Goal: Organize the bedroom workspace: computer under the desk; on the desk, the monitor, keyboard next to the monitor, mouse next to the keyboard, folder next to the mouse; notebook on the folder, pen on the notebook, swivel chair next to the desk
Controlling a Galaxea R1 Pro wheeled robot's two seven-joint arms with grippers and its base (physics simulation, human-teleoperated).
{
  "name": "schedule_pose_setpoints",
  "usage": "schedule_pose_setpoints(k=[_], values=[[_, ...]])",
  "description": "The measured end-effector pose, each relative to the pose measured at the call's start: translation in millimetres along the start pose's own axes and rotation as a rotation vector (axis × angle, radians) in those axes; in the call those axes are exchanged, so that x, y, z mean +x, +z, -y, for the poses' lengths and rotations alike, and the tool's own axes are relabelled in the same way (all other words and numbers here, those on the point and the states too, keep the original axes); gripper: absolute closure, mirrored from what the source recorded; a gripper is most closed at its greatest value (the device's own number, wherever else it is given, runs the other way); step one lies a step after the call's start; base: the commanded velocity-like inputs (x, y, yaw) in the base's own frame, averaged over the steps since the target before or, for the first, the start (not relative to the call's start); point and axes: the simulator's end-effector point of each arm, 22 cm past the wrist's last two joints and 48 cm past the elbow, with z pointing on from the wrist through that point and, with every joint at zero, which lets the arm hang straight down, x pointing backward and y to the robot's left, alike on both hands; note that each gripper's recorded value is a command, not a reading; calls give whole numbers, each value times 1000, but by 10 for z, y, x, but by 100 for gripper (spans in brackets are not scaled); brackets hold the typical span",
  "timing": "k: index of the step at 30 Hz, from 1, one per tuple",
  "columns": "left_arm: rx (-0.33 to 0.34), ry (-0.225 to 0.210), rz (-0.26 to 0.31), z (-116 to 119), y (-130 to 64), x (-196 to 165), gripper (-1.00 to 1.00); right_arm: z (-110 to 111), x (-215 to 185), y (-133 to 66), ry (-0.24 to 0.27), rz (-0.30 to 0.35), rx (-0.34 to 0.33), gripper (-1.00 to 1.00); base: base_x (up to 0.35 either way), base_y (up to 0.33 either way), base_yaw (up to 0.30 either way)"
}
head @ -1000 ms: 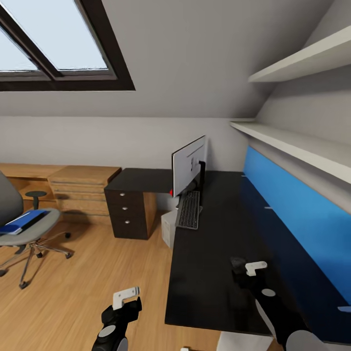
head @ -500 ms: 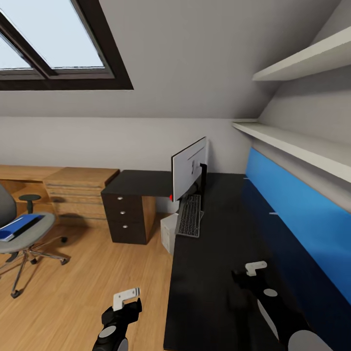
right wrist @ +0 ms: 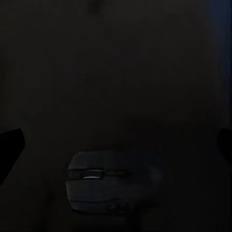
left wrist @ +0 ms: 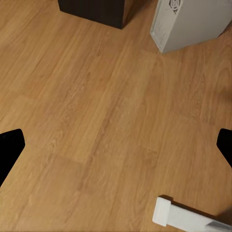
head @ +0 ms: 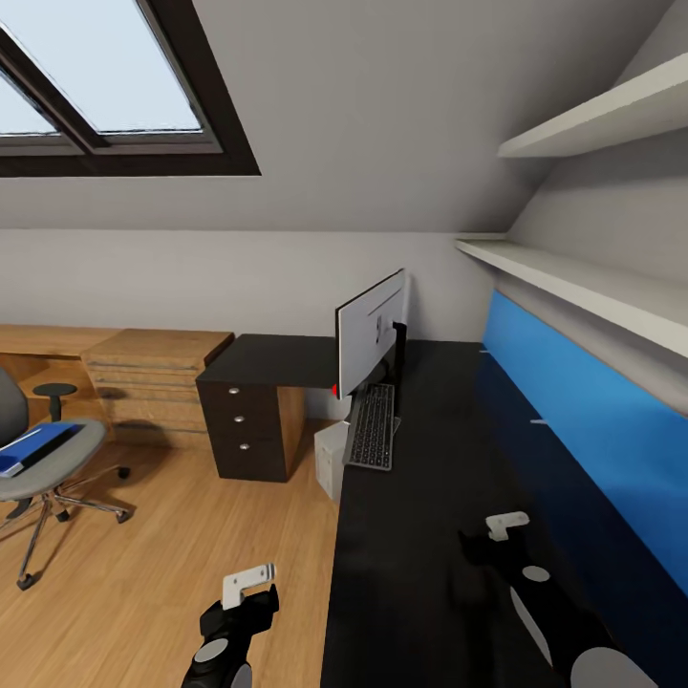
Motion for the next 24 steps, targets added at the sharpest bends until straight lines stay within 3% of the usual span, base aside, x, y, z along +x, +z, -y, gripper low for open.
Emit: schedule_pose_setpoints(k=[19,24], values=[[15,6,11,71,-27,-40,-100,38,239,-19,2,-22,-44,-100,2,0,0],[16,6,12,74,-31,-45,-100,37,259,-22,3,-28,-44,-100,136,0,0]])
